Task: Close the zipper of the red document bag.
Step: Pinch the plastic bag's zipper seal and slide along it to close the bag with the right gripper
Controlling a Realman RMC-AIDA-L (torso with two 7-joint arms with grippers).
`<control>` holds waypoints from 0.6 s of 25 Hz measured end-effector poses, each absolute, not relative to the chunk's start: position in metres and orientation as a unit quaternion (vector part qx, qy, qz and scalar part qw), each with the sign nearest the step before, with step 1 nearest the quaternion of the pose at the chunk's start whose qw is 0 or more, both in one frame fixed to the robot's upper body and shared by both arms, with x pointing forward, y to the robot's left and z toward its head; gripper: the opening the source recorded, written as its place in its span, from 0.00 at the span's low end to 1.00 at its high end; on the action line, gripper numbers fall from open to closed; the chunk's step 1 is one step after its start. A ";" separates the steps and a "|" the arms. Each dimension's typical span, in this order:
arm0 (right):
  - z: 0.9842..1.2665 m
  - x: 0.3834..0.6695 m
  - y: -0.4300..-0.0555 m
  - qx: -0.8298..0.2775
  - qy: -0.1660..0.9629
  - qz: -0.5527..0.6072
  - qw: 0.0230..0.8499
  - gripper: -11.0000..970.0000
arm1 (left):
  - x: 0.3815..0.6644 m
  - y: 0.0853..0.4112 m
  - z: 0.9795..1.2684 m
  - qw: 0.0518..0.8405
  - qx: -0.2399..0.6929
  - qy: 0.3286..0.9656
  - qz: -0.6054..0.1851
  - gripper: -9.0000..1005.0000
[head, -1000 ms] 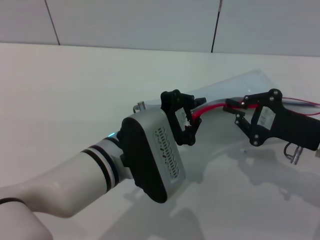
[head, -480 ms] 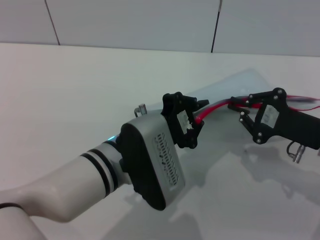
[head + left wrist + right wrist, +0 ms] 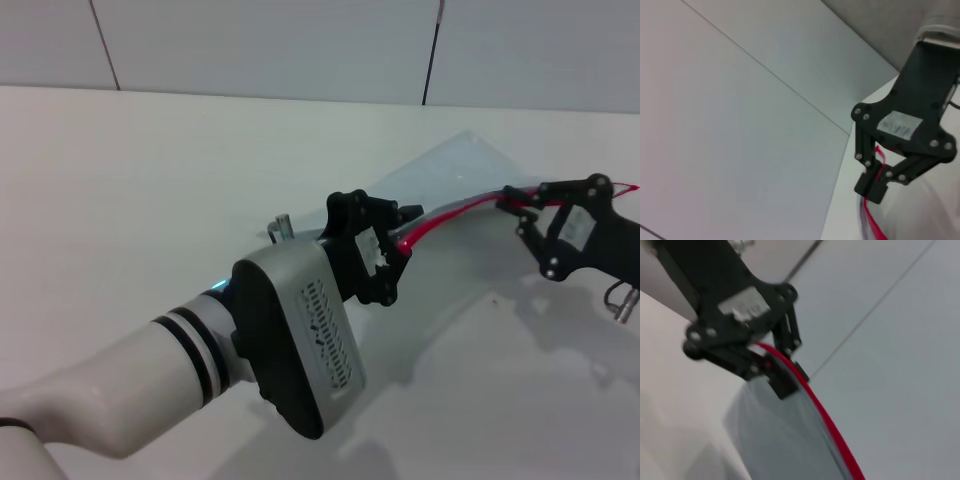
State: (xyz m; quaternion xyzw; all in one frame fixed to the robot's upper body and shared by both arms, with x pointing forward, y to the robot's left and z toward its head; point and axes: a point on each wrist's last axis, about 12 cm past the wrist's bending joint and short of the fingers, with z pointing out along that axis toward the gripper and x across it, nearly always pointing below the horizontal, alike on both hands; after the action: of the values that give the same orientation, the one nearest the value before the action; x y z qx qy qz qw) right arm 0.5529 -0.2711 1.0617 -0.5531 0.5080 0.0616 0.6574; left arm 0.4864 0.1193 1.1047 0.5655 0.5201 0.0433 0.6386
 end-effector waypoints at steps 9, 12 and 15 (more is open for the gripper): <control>1.056 0.558 -0.288 -0.528 0.551 0.019 0.646 0.11 | 0.475 0.117 1.104 0.639 0.578 0.507 0.031 0.06; 1.054 0.561 -0.296 -0.513 0.571 -0.002 0.640 0.12 | 0.472 0.117 1.104 0.640 0.581 0.502 0.030 0.06; 1.053 0.564 -0.304 -0.497 0.589 -0.022 0.637 0.13 | 0.468 0.117 1.103 0.642 0.583 0.497 0.028 0.06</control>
State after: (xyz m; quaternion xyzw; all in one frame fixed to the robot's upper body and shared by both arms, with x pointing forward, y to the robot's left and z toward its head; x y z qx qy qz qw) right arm 0.5642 -0.3044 1.0530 -0.4966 0.5894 -0.0219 0.6368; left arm 0.4681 0.1173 1.1033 0.5826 0.4974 0.0279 0.6422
